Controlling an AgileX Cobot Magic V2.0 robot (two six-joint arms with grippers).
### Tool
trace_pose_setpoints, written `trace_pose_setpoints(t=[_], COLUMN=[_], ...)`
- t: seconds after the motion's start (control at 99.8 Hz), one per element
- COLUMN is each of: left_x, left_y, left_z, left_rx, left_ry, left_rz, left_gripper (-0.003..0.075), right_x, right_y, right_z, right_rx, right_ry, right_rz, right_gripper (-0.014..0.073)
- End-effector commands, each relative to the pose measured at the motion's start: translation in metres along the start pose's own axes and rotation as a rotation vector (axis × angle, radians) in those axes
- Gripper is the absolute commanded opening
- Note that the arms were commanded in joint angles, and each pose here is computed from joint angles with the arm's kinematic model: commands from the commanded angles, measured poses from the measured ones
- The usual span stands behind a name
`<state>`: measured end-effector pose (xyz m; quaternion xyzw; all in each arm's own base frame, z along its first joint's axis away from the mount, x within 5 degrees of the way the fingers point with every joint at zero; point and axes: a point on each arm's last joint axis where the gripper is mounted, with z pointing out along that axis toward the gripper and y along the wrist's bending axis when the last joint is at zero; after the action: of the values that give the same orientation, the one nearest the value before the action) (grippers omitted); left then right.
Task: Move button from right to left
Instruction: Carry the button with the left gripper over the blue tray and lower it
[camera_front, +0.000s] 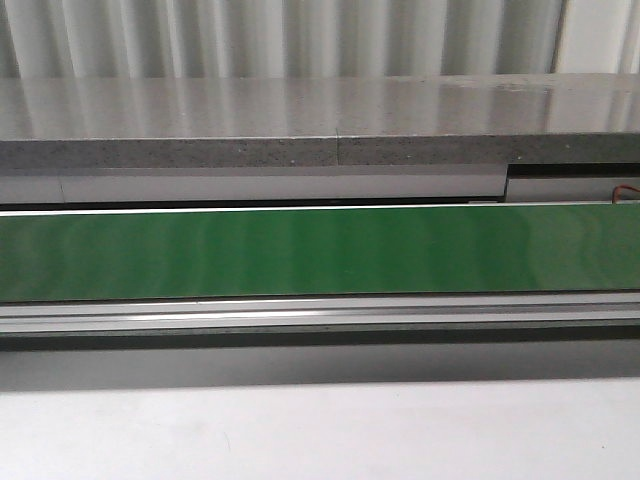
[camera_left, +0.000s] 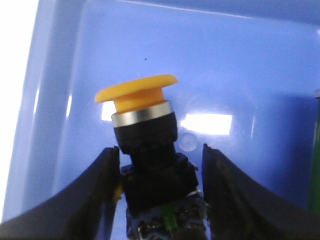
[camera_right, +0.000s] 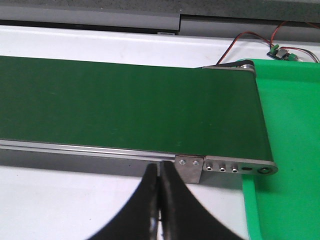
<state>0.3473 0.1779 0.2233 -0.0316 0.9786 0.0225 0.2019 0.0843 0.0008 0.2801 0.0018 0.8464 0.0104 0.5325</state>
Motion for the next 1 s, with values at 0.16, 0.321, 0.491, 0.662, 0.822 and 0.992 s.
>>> trace_pose_setpoints(t=[0.16, 0.321, 0.491, 0.662, 0.822, 0.992], left_x=[-0.010, -0.008, -0.008, -0.006, -0.006, -0.007], left_y=[-0.004, -0.010, -0.015, -0.017, -0.018, -0.018], left_z=[-0.003, 0.009, 0.012, 0.012, 0.012, 0.012], left_rx=[0.047, 0.100, 0.112, 0.128, 0.131, 0.130], left_ry=[-0.049, -0.025, -0.025, -0.009, -0.008, -0.011], left_rz=[0.030, 0.101, 0.148, 0.223, 0.235, 0.233], left_gripper=[-0.0020, -0.0020, -0.0020, -0.0020, -0.0020, -0.0020], right_x=[-0.012, -0.012, -0.012, -0.012, -0.012, -0.012], right_y=[-0.001, -0.001, -0.001, -0.001, -0.001, -0.001], right_z=[-0.004, -0.004, -0.004, -0.004, -0.004, -0.004], right_rx=[0.017, 0.017, 0.017, 0.017, 0.017, 0.017], right_ry=[-0.079, -0.079, -0.079, -0.079, -0.079, -0.079], right_rz=[0.011, 0.011, 0.011, 0.011, 0.011, 0.011], right_gripper=[-0.0067, -0.0067, -0.0067, -0.0067, -0.0067, -0.0067])
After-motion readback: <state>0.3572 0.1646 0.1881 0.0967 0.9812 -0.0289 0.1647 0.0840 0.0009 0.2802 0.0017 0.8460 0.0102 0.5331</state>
